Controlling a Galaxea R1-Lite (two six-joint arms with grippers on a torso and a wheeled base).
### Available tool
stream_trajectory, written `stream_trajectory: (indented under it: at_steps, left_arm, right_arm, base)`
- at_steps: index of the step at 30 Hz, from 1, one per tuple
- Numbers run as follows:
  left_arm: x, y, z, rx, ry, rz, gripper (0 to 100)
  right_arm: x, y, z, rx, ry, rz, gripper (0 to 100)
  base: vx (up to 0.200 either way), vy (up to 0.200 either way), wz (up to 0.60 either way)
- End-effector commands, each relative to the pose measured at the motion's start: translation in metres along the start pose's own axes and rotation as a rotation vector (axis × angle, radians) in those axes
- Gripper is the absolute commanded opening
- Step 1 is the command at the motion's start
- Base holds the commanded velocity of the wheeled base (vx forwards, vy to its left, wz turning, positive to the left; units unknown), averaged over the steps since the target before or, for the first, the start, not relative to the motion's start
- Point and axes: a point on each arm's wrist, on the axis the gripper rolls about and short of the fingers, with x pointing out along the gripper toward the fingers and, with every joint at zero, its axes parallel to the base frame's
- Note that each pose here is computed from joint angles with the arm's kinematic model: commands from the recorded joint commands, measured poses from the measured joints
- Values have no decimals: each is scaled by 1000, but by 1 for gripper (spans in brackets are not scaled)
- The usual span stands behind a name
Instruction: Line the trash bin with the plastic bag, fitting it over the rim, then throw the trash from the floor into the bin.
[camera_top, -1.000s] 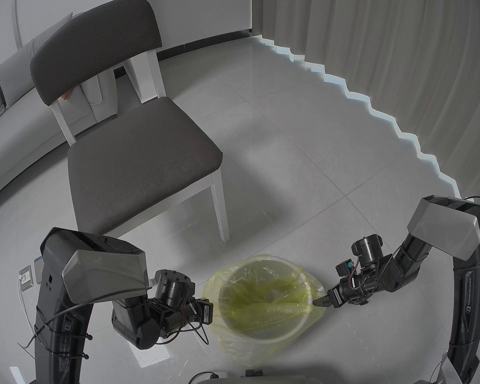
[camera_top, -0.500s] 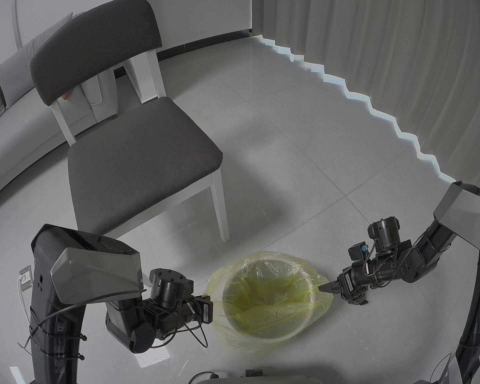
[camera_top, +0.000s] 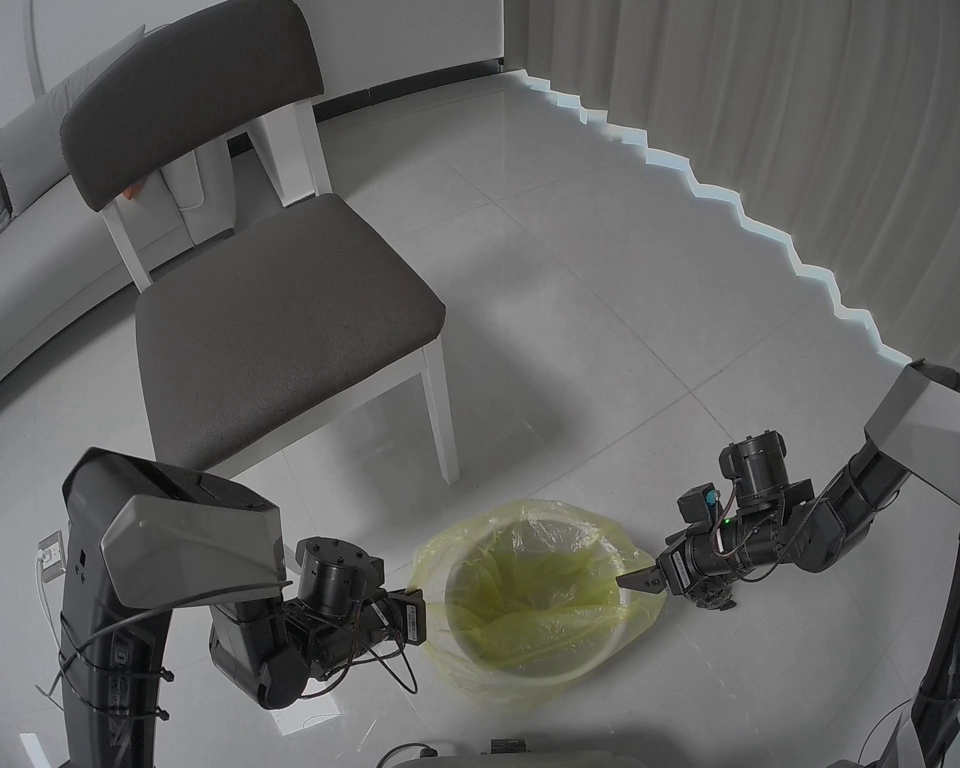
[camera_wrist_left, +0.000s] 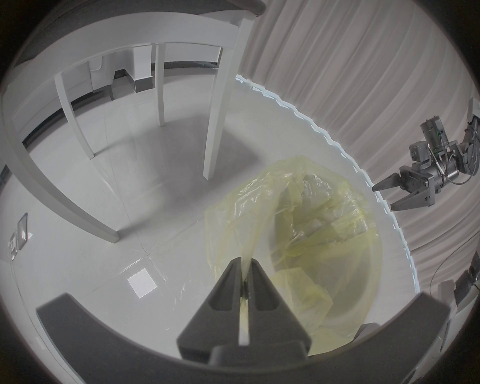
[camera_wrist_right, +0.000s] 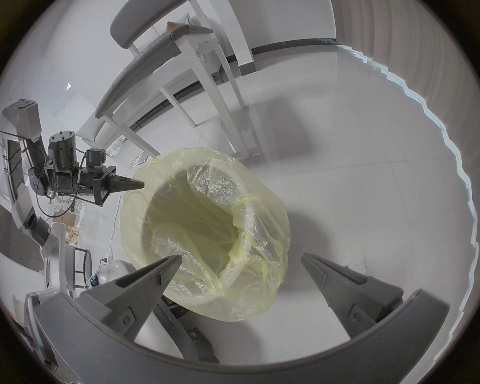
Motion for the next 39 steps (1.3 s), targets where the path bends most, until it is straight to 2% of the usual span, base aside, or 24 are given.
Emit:
stream_trajectory:
  at_steps: [1, 10, 15, 17, 21, 25, 29, 39]
  left_arm:
    - [0, 0, -3, -3, 11, -11, 100]
    - [4, 1, -4, -11, 15, -16, 100]
    - [7, 5, -5, -19, 21, -2, 100]
    - [13, 13, -12, -27, 35, 23, 100]
    - [4, 26, -4, -52, -19, 47, 100]
    - [-15, 29, -6, -58, -28, 47, 100]
    - [-17, 33, -7, -64, -45, 56, 100]
    - [-16, 39, -19, -58, 0, 87, 100]
  right_arm:
    - [-4, 0, 0, 2, -4, -2, 100]
    - [-7, 2, 1, 0, -8, -3, 100]
    - [-8, 2, 1, 0, -6, -12, 100]
    - [-8, 2, -2, 3, 3, -20, 100]
    - [-11, 3, -7, 8, 14, -21, 100]
    - [-14, 3, -7, 9, 10, -24, 100]
    - [-13, 3, -5, 5, 7, -21, 100]
    - [-10, 3, -7, 6, 13, -19, 100]
  base:
    - [0, 0, 0]
    - [0, 0, 0]
    - [0, 0, 0]
    - [0, 0, 0]
    - [0, 0, 0]
    - [0, 0, 0]
    - [0, 0, 0]
    - [0, 0, 0]
